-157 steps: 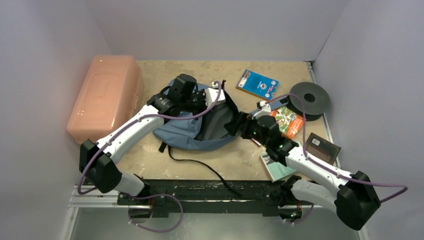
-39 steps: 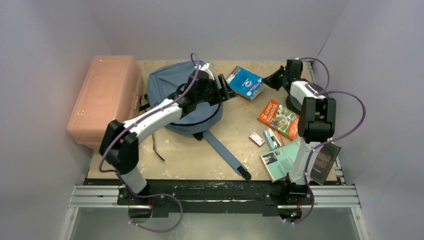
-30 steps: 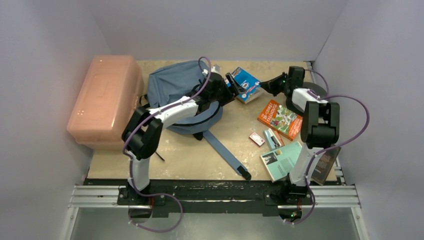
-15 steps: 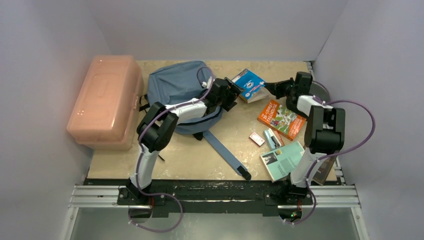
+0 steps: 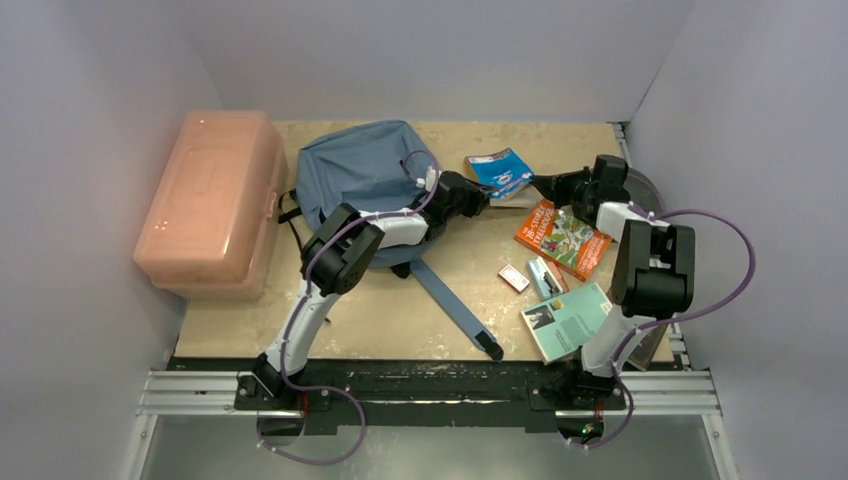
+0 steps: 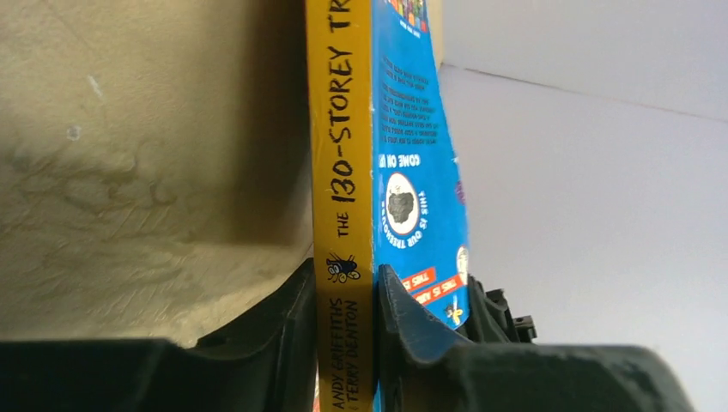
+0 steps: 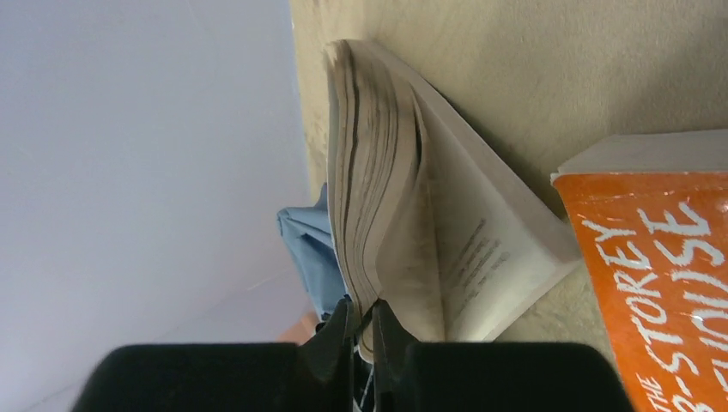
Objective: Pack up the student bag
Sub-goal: Pick up the book from the center of the board.
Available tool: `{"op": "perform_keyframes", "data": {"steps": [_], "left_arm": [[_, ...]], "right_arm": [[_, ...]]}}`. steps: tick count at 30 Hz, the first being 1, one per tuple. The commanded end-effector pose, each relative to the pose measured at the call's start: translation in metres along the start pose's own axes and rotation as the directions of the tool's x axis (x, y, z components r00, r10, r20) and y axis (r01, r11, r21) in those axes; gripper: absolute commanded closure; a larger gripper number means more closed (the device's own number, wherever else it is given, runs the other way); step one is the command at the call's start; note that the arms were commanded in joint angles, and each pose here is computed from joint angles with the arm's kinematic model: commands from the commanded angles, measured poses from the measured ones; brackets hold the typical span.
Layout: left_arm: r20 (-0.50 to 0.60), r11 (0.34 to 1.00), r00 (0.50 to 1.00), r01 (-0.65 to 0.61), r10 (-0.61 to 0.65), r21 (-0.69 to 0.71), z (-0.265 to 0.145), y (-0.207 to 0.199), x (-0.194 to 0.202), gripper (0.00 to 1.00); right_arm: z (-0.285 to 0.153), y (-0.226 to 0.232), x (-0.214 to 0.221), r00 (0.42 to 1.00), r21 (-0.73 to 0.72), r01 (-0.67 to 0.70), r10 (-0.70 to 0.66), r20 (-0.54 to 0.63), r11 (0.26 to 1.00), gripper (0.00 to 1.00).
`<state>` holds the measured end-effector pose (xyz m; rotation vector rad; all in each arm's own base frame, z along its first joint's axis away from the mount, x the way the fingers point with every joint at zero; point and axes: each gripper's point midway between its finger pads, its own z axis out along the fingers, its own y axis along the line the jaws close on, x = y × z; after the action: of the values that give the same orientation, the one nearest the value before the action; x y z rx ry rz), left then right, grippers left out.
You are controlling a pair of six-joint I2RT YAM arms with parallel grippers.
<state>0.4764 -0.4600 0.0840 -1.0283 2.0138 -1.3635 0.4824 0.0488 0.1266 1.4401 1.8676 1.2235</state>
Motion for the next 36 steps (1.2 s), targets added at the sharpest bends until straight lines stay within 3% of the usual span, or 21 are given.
{"op": "perform_keyframes", "data": {"steps": [1, 2, 4, 7, 10, 11, 13, 16, 17, 18, 19, 20, 21, 23, 27, 30, 33, 36], "left_arm": [[0.052, 0.983, 0.999, -0.01, 0.0, 0.186, -0.02, -0.057, -0.017, 0.85], [0.045, 0.98, 0.999, -0.019, 0.011, 0.199, -0.023, -0.06, -0.019, 0.89], [0.034, 0.972, 0.997, -0.074, 0.068, 0.224, -0.032, -0.071, -0.021, 0.97], [0.034, 0.94, 0.977, -0.21, 0.209, 0.267, -0.048, -0.094, -0.025, 1.0], [-0.016, 0.872, 0.915, -0.379, 0.403, 0.311, -0.071, -0.118, -0.017, 1.0], [-0.02, 0.834, 0.881, -0.44, 0.473, 0.333, -0.083, -0.13, -0.015, 1.0], [0.003, 0.705, 0.769, -0.588, 0.639, 0.397, -0.116, -0.155, -0.009, 1.0], [0.003, 0.518, 0.571, -0.747, 0.821, 0.416, -0.168, -0.16, -0.001, 1.0], [-0.015, 0.485, 0.518, -0.791, 0.855, 0.372, -0.183, -0.151, -0.006, 1.0], [-0.059, 0.491, 0.497, -0.818, 0.865, 0.302, -0.198, -0.137, -0.015, 1.0], [-0.099, 0.525, 0.517, -0.818, 0.85, 0.234, -0.214, -0.128, -0.026, 1.0], [-0.147, 0.6, 0.583, -0.784, 0.799, 0.157, -0.23, -0.12, -0.038, 1.0], [-0.214, 0.701, 0.678, -0.712, 0.703, 0.044, -0.246, -0.103, -0.05, 1.0], [-0.271, 0.792, 0.777, -0.605, 0.568, -0.075, -0.271, -0.091, -0.065, 1.0], [-0.301, 0.845, 0.842, -0.509, 0.448, -0.167, -0.299, -0.086, -0.071, 1.0], [-0.28, 0.863, 0.894, -0.424, 0.35, -0.275, -0.309, -0.076, -0.073, 1.0], [-0.256, 0.848, 0.923, -0.369, 0.286, -0.38, -0.318, -0.066, -0.078, 1.0], [-0.258, 0.852, 0.939, -0.321, 0.229, -0.413, -0.321, -0.063, -0.074, 1.0]], "right_arm": [[-0.022, 0.043, 0.005, 0.97, -0.107, 0.241, -0.242, 0.008, 0.965, 0.8], [-0.025, 0.052, 0.002, 0.935, -0.119, 0.354, -0.352, 0.041, 0.928, 0.66], [-0.034, 0.055, -0.011, 0.839, -0.007, 0.538, -0.534, 0.108, 0.843, 0.41], [-0.057, 0.071, -0.014, 0.635, 0.163, 0.726, -0.742, 0.215, 0.669, 0.13], [-0.069, 0.091, 0.02, 0.442, 0.252, 0.835, -0.869, 0.22, 0.489, 0.03], [-0.069, 0.092, 0.036, 0.406, 0.251, 0.859, -0.892, 0.199, 0.447, 0.02], [-0.069, 0.09, 0.062, 0.392, 0.192, 0.887, -0.905, 0.168, 0.42, 0.01], [-0.078, 0.081, 0.089, 0.364, 0.085, 0.923, -0.923, 0.128, 0.376, 0.01], [-0.088, 0.084, 0.097, 0.322, 0.063, 0.941, -0.936, 0.145, 0.333, 0.01], [-0.096, 0.084, 0.106, 0.272, 0.046, 0.958, -0.949, 0.162, 0.283, 0.01], [-0.103, 0.084, 0.12, 0.214, 0.029, 0.975, -0.96, 0.179, 0.222, 0.01], [-0.111, 0.084, 0.137, 0.157, 0.007, 0.987, -0.966, 0.203, 0.162, 0.01], [-0.118, 0.084, 0.159, 0.109, -0.034, 0.994, -0.967, 0.232, 0.104, 0.01], [-0.133, 0.081, 0.196, 0.041, -0.1, 0.995, -0.957, 0.287, 0.012, 0.01], [-0.16, 0.07, 0.249, -0.1, -0.165, 0.969, -0.905, 0.413, -0.182, 0.01], [-0.178, 0.071, 0.28, -0.154, -0.186, 0.944, -0.862, 0.483, -0.273, 0.01], [-0.175, 0.07, 0.3, -0.182, -0.179, 0.936, -0.85, 0.495, -0.304, 0.01], [-0.167, 0.064, 0.321, -0.264, -0.112, 0.925, -0.827, 0.496, -0.363, 0.01]]}}
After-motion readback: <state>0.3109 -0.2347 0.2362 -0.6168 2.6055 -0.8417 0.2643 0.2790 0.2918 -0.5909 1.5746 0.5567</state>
